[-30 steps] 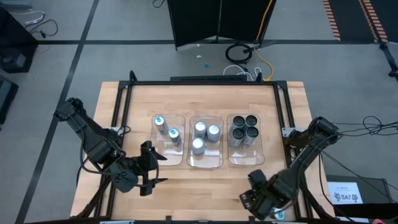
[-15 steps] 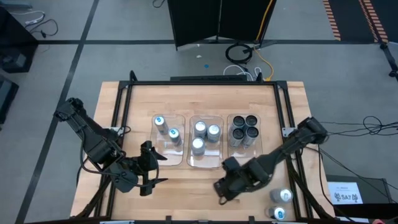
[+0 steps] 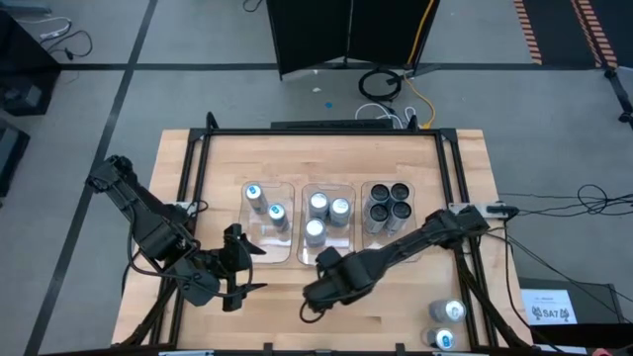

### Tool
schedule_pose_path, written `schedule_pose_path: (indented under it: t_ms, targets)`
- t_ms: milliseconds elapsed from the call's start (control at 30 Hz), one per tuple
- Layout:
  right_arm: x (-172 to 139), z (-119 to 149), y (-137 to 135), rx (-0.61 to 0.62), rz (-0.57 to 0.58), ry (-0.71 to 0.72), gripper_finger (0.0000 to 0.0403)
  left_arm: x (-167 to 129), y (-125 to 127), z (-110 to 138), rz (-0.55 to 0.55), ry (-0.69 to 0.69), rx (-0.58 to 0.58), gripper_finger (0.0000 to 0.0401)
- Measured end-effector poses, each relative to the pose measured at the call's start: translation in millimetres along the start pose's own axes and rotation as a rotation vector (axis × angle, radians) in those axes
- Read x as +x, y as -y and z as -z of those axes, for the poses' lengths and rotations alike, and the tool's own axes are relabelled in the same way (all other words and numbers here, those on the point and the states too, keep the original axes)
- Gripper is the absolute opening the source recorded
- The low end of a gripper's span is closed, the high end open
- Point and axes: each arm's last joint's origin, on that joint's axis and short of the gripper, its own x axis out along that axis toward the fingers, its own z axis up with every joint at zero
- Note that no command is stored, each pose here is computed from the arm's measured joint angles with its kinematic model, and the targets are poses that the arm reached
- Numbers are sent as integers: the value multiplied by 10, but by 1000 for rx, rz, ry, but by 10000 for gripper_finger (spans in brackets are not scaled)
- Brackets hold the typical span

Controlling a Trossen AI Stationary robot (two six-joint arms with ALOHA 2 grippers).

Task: Sort soda cans
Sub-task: Put the top blue soda can in the left transparent bin

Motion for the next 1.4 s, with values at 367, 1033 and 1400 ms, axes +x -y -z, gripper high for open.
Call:
schedule_pose_path:
  t_ms: [367,1033,1400]
  targets:
    - [194,41,-18,53,47,-71,254,0,0,1,0,0,1,361]
    - [192,29,-71,56,-4,-18,264,0,0,1,0,-1,1,361]
    - [163,56,-66,87,-7,-7,330,0,0,0,0,0,0,361]
